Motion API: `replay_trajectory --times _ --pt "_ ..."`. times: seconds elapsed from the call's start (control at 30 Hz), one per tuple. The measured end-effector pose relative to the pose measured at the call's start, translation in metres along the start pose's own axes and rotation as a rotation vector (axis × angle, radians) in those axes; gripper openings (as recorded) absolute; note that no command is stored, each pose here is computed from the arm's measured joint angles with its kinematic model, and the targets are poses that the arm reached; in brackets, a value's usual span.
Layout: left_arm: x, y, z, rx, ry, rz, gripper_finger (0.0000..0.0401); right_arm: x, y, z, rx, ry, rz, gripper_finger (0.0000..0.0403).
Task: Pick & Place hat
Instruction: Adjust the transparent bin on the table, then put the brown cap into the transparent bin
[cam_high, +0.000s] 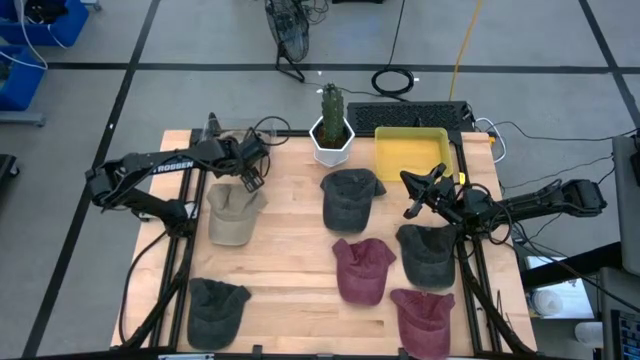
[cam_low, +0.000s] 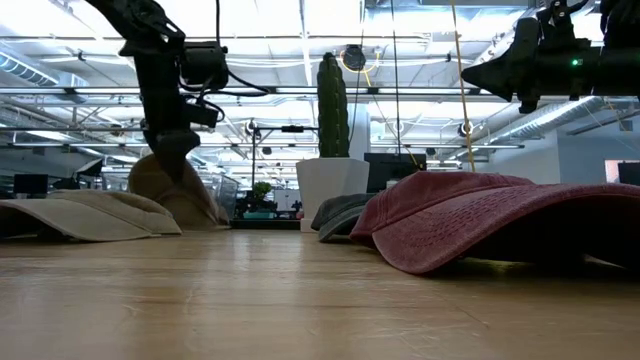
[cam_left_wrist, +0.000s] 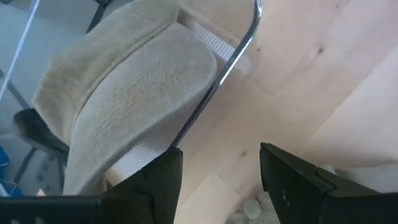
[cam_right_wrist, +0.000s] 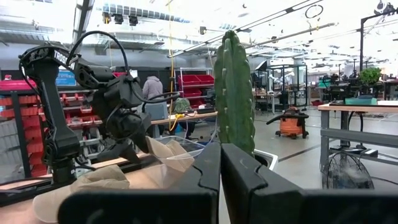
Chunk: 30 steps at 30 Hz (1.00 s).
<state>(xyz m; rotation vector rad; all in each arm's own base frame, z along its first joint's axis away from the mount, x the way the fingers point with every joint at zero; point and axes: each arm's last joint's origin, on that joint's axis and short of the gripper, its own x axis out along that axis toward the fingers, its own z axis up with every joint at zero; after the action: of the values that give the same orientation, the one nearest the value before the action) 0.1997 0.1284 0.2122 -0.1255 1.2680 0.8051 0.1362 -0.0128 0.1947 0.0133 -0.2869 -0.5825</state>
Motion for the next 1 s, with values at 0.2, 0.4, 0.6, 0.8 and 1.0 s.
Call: replay_trajectory --times 0.2,0.4,0.6,0.8,1.0 --pt "-0.004 -0.013 -0.006 0.022 0.048 -0.114 0.0216 0.000 0.000 0.000 -0.002 0.001 0.000 0.0004" --pt "-0.013 -0.028 -0.021 0.103 0.162 -0.140 0.0216 0.000 0.000 0.000 -0.003 0.001 0.000 0.0004" --pt "-0.029 -0.040 -0.035 0.150 0.199 -0.145 0.0216 0.000 0.000 0.000 -0.002 -0.001 -0.001 0.0004" --pt "-0.055 -0.047 -0.044 0.159 0.090 -0.205 0.0216 0.000 0.000 0.000 -0.001 -0.003 -0.001 0.0004" --pt "-0.077 -0.052 -0.060 0.183 0.088 -0.364 0.0216 0.000 0.000 0.001 0.003 -0.008 -0.001 0.0004"
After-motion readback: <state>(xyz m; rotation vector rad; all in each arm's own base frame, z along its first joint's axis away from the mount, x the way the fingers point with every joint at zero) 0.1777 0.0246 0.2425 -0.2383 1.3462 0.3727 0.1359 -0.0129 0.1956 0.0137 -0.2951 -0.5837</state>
